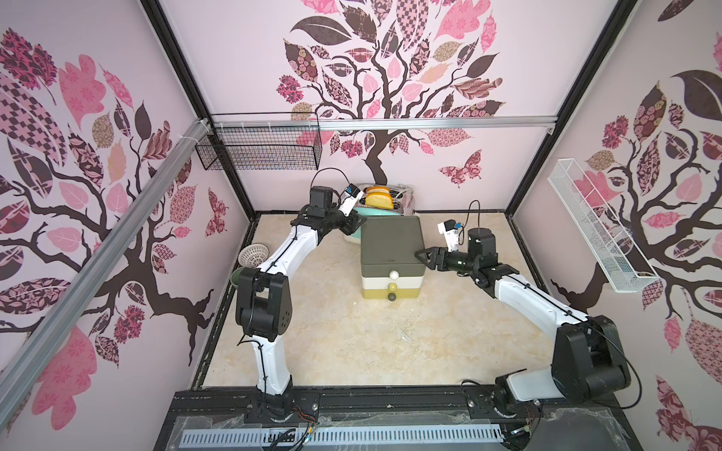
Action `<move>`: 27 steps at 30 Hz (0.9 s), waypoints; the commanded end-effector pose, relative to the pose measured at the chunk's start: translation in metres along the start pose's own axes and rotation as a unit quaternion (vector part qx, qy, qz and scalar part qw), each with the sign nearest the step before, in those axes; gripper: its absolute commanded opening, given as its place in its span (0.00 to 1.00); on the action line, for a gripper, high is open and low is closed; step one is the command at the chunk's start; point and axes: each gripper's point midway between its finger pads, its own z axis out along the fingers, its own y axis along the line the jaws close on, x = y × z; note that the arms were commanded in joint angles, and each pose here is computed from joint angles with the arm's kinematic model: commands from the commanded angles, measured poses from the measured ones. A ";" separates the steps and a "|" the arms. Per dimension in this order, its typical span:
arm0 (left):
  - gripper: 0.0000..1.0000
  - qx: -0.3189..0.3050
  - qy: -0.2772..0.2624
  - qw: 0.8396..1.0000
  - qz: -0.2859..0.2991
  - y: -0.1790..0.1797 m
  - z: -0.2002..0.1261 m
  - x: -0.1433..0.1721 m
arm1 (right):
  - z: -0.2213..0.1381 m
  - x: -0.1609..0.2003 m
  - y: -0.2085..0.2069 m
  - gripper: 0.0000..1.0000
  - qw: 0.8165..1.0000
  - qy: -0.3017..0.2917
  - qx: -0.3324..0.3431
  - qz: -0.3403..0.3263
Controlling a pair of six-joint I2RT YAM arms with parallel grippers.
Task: Take the sponge out of the drawer
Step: Adjust the storage box at the center of the board.
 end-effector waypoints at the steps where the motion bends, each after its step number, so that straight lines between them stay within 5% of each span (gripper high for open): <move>1: 0.46 0.031 0.030 0.999 -0.011 -0.009 0.006 0.026 | 0.008 0.000 0.006 0.59 1.000 0.014 -0.015 -0.013; 17: 0.29 0.150 0.066 0.986 -0.011 -0.046 0.004 0.037 | 0.025 -0.006 0.009 0.58 0.997 0.059 -0.039 -0.042; 27: 0.28 0.152 0.056 0.986 -0.043 -0.064 -0.017 0.044 | 0.047 -0.025 0.006 0.57 0.991 0.081 -0.102 -0.039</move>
